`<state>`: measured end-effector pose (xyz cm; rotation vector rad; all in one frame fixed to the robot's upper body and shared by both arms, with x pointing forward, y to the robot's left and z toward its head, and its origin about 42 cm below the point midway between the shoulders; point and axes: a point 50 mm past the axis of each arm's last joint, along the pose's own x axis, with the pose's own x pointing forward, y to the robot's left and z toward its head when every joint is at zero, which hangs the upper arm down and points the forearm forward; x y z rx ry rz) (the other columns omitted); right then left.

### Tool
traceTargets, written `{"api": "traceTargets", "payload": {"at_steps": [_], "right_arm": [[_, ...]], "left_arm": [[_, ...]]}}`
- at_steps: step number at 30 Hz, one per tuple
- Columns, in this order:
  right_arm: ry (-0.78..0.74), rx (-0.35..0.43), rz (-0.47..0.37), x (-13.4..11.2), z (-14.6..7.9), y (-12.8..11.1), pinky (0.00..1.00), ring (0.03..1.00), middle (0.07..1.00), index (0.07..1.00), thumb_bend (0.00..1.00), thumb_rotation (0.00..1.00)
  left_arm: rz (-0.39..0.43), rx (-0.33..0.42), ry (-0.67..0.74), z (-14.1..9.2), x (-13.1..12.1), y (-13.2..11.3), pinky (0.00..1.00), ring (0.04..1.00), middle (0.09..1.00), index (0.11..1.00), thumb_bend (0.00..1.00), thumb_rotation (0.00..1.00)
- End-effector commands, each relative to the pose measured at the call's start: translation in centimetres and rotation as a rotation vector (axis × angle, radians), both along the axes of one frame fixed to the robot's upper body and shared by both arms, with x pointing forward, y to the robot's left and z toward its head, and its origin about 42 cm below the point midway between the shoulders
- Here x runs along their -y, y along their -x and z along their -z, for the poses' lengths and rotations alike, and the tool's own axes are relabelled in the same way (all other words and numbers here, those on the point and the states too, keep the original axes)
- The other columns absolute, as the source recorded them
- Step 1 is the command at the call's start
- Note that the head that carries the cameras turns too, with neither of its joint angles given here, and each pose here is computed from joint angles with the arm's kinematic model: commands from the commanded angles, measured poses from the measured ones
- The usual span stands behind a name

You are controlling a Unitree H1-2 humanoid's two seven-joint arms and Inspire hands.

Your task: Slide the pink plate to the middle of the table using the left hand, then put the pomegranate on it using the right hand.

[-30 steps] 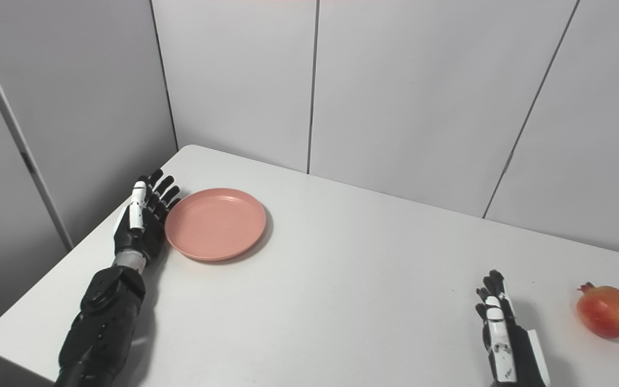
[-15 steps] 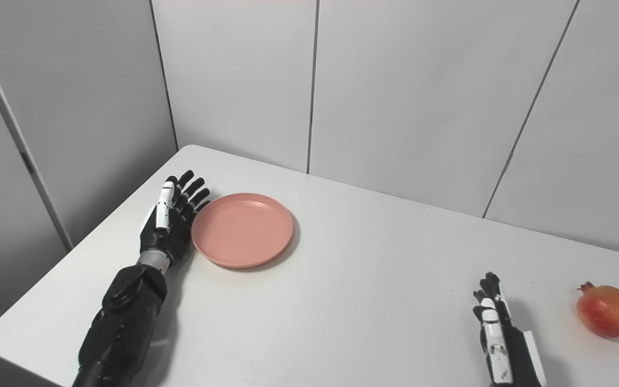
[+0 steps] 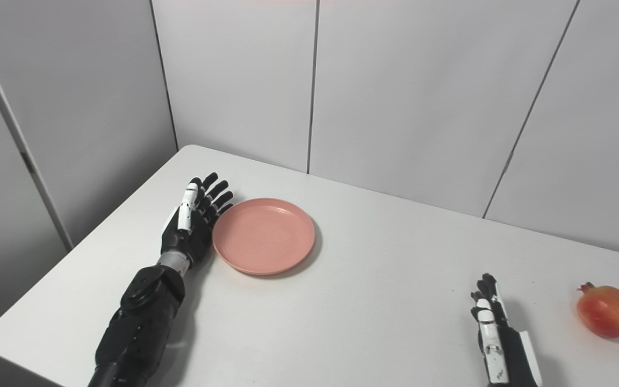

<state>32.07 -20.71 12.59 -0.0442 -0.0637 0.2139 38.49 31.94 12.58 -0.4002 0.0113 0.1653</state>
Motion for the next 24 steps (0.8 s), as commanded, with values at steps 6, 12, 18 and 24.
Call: {"api": "traceTargets", "payload": {"at_steps": [6, 12, 18, 24], "right_arm": [[-0.030, 0.119, -0.008, -0.8, -1.9, -0.8, 1.00, 1.000, 1.000, 1.000, 0.14, 1.00], [-0.026, 0.124, 0.002, -1.1, -2.0, -0.6, 1.00, 0.997, 1.000, 1.000, 0.13, 1.00], [-0.040, 0.130, 0.001, -1.5, -2.2, -0.7, 1.00, 0.997, 1.000, 1.000, 0.13, 1.00], [-0.037, 0.126, 0.011, -1.9, -2.6, -0.5, 0.99, 0.995, 1.000, 1.000, 0.14, 1.00]], "left_arm": [[0.085, 0.015, -0.002, -1.2, 2.7, -1.3, 0.92, 0.915, 0.919, 0.913, 0.35, 1.00], [0.124, 0.014, 0.006, -1.1, 4.6, -1.8, 0.91, 0.914, 0.919, 0.911, 0.35, 1.00], [0.177, 0.011, 0.011, -1.0, 7.1, -2.4, 0.92, 0.916, 0.916, 0.908, 0.38, 1.00], [0.230, -0.003, 0.012, -0.9, 9.2, -2.4, 0.91, 0.909, 0.910, 0.899, 0.38, 1.00]]}}
